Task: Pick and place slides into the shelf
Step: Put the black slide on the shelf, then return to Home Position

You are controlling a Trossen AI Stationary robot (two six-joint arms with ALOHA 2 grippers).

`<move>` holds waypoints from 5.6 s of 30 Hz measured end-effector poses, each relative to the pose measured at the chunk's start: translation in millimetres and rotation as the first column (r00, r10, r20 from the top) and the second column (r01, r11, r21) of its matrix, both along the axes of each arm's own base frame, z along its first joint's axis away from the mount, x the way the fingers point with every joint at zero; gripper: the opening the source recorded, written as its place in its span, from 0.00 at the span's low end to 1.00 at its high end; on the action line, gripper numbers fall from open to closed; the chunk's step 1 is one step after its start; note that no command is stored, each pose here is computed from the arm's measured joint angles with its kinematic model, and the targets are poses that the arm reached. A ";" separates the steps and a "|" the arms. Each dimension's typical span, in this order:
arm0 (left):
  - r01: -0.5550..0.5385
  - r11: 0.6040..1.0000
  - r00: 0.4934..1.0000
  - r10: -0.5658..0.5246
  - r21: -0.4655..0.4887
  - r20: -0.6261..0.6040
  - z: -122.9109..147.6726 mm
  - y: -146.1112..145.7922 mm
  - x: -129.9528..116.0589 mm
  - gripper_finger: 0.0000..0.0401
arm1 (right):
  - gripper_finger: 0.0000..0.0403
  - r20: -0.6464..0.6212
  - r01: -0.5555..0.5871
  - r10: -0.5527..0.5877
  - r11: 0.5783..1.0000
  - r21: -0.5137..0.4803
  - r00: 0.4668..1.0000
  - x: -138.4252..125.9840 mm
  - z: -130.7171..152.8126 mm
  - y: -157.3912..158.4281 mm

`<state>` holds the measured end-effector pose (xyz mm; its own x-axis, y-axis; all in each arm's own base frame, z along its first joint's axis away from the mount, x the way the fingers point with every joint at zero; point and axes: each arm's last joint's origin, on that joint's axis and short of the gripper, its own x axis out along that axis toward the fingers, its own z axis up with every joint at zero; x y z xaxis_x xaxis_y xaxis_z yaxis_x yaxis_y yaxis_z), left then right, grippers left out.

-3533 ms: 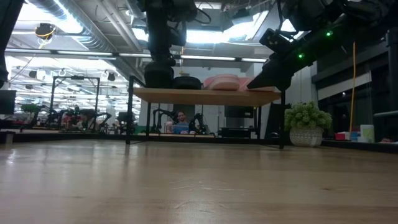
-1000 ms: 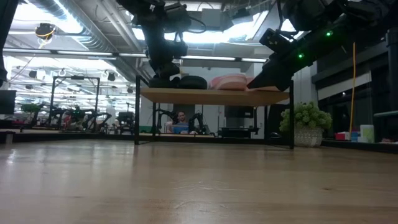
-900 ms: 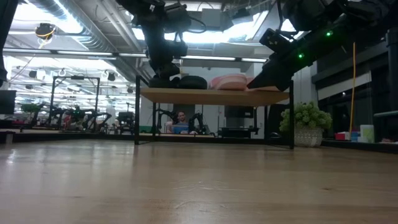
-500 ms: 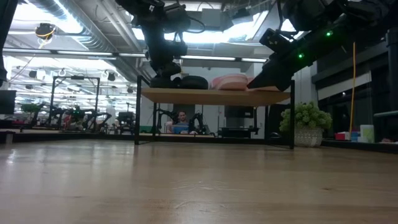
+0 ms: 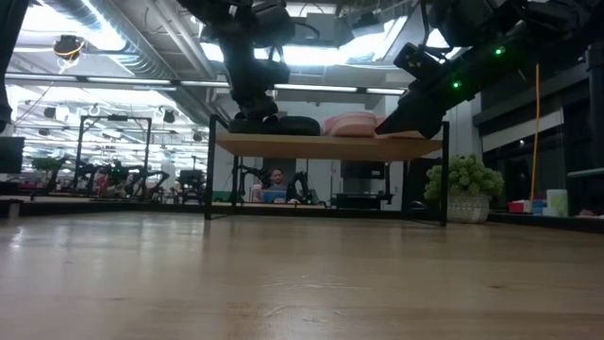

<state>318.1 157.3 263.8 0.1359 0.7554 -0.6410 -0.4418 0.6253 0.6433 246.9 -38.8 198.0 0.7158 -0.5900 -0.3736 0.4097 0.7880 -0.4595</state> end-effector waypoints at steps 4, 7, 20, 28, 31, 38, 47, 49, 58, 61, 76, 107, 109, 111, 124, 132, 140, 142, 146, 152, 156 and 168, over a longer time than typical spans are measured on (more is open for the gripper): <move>0.002 1.000 1.000 -0.002 0.017 0.008 8.6 -3.3 -1.2 0.19 | 0.04 0.000 0.000 0.000 1.000 0.000 1.000 0.0 0.0 0.0; 0.009 1.000 1.000 -0.009 0.021 0.029 16.9 -5.6 1.2 0.23 | 0.04 0.000 0.000 0.000 1.000 0.000 1.000 0.0 -0.1 0.1; 0.057 0.996 0.990 -0.066 0.070 0.124 64.1 -25.8 0.3 0.28 | 0.04 0.000 0.000 0.000 1.000 0.000 1.000 0.0 0.0 0.0; 0.107 0.990 0.971 -0.124 0.095 0.204 100.1 -54.0 -12.1 0.28 | 0.04 0.009 0.000 0.000 1.000 0.000 1.000 0.3 0.7 0.0; 0.120 0.988 0.955 -0.143 0.102 0.260 112.8 -67.0 -20.9 0.26 | 0.04 0.017 0.000 0.000 1.000 -0.001 1.000 0.7 1.4 -0.1; 0.171 0.982 0.924 -0.186 0.074 0.333 130.9 -88.2 -40.2 0.24 | 0.04 0.060 -0.003 0.003 1.000 -0.008 0.998 2.4 5.2 0.3; 0.259 0.966 0.900 -0.236 -0.016 0.366 98.3 -97.8 -57.8 0.24 | 0.01 0.107 -0.048 0.047 0.999 0.007 0.993 -0.3 14.0 4.0; 0.262 0.965 0.885 -0.240 -0.002 0.398 85.5 -98.9 -63.8 0.24 | 0.01 0.124 -0.060 0.057 0.998 0.016 0.991 -1.3 16.9 7.0; 0.469 0.882 0.705 -0.399 0.036 0.587 32.0 -109.8 -92.2 0.24 | 0.02 0.187 -0.243 0.224 0.966 0.088 0.956 4.2 27.5 23.9; 0.479 0.876 0.671 -0.405 0.053 0.621 21.0 -111.2 -108.7 0.24 | 0.01 0.223 -0.316 0.290 0.944 0.093 0.931 9.0 44.7 29.0; 0.511 0.837 0.409 -0.438 0.196 0.800 -25.8 -124.3 -185.6 0.24 | 0.01 0.310 -0.463 0.422 0.884 0.069 0.852 -42.6 120.0 25.9; 0.560 0.783 0.196 -0.443 0.271 0.875 -89.2 -143.9 -209.1 0.24 | 0.05 0.548 -0.749 0.613 0.662 0.038 0.569 -168.7 27.2 42.2; 0.571 0.778 0.202 -0.444 0.263 0.873 -90.4 -145.0 -208.7 0.24 | 0.04 0.549 -0.749 0.625 0.663 0.004 0.556 -167.3 24.8 42.2; 0.591 0.769 0.217 -0.446 0.246 0.868 -92.9 -146.2 -208.4 0.24 | 0.04 0.559 -0.747 0.628 0.665 -0.023 0.542 -165.1 19.7 42.0; 0.619 0.753 0.239 -0.452 0.224 0.859 -96.5 -148.6 -208.2 0.24 | 0.04 0.577 -0.699 0.600 0.712 -0.070 0.554 -150.8 -18.0 39.3; 0.619 0.753 0.239 -0.452 0.224 0.859 -96.5 -148.5 -208.2 0.24 | 0.02 0.592 -0.673 0.575 0.736 -0.074 0.565 -151.0 -16.2 38.3; 0.619 0.753 0.239 -0.452 0.224 0.859 -96.5 -148.5 -208.2 0.24 | 0.05 0.589 -0.681 0.532 0.731 0.044 0.608 -150.0 -23.3 38.3; 0.618 0.753 0.239 -0.452 0.224 0.859 -96.5 -148.5 -208.2 0.24 | 0.06 0.588 -0.682 0.534 0.730 0.041 0.607 -150.0 -23.2 38.3; 0.618 0.753 0.239 -0.453 0.225 0.859 -96.5 -148.5 -208.2 0.24 | 0.05 0.586 -0.681 0.545 0.732 0.016 0.600 -150.1 -22.1 38.3; 0.618 0.753 0.239 -0.453 0.225 0.859 -96.5 -148.5 -208.2 0.24 | 0.03 0.568 -0.676 0.577 0.736 -0.049 0.587 -150.4 -20.0 38.3; 0.618 0.753 0.239 -0.453 0.225 0.859 -96.5 -148.5 -208.2 0.24 | 0.03 0.549 -0.672 0.593 0.736 -0.074 0.589 -150.3 -20.2 38.3; 0.618 0.753 0.239 -0.453 0.225 0.859 -96.5 -148.5 -208.2 0.24 | 0.02 0.495 -0.703 0.621 0.711 -0.030 0.607 -150.0 -28.0 43.0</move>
<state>110.0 8.8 167.3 0.9794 0.2016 -0.0081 -0.2008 0.9780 0.0568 96.9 4.2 170.0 0.9877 0.1488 0.0473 -0.1350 0.9662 -0.2195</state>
